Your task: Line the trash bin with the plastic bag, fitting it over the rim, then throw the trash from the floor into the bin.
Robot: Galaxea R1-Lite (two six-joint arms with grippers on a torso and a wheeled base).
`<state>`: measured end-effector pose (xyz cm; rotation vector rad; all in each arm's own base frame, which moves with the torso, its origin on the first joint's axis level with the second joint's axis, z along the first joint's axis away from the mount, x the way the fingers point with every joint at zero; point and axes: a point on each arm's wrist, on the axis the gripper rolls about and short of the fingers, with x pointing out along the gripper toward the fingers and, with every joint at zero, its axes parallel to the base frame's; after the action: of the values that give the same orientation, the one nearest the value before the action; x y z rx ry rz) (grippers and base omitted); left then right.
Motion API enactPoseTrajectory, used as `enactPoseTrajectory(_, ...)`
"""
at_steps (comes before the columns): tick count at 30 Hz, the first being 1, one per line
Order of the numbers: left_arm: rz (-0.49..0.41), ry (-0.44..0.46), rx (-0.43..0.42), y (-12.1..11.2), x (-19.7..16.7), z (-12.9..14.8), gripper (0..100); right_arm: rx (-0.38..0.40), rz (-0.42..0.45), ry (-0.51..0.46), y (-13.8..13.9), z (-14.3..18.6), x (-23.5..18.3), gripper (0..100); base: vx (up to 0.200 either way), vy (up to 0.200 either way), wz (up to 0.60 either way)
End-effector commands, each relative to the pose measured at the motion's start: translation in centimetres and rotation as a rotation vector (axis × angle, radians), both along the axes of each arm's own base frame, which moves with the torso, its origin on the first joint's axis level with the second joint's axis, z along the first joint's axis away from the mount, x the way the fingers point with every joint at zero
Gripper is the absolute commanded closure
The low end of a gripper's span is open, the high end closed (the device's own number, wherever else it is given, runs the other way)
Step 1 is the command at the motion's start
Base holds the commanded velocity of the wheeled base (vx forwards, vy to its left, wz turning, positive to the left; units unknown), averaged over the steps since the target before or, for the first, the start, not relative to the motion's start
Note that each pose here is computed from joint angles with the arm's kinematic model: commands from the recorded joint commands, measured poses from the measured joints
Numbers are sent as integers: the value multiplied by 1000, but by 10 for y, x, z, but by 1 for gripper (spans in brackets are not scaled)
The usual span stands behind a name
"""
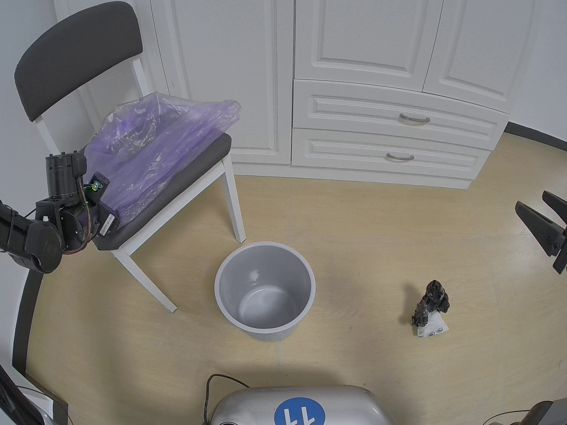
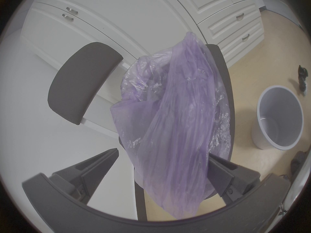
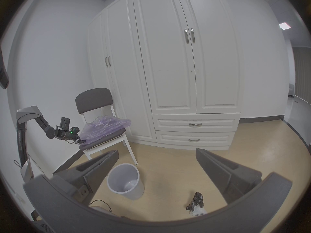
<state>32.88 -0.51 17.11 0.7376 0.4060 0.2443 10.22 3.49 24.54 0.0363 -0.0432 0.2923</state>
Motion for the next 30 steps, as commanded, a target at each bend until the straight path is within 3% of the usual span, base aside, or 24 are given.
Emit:
enactPoseTrajectory(1,33,23,27,3,3,-5,0,2,0,-5,0,1,-1,0,0,0,0)
enactPoseTrajectory(13,72,22,39,6,16,-10,0,2,0,-5,0,1,-1,0,0,0,0)
enactPoseTrajectory(18,116,-17,39,11,29,-3,0,4,0,-6,0,1,-1,0,0,0,0)
enactPoseTrajectory(30,118,-42,33,11,27,4,0,3,4,-7,0,1,-1,0,0,0,0)
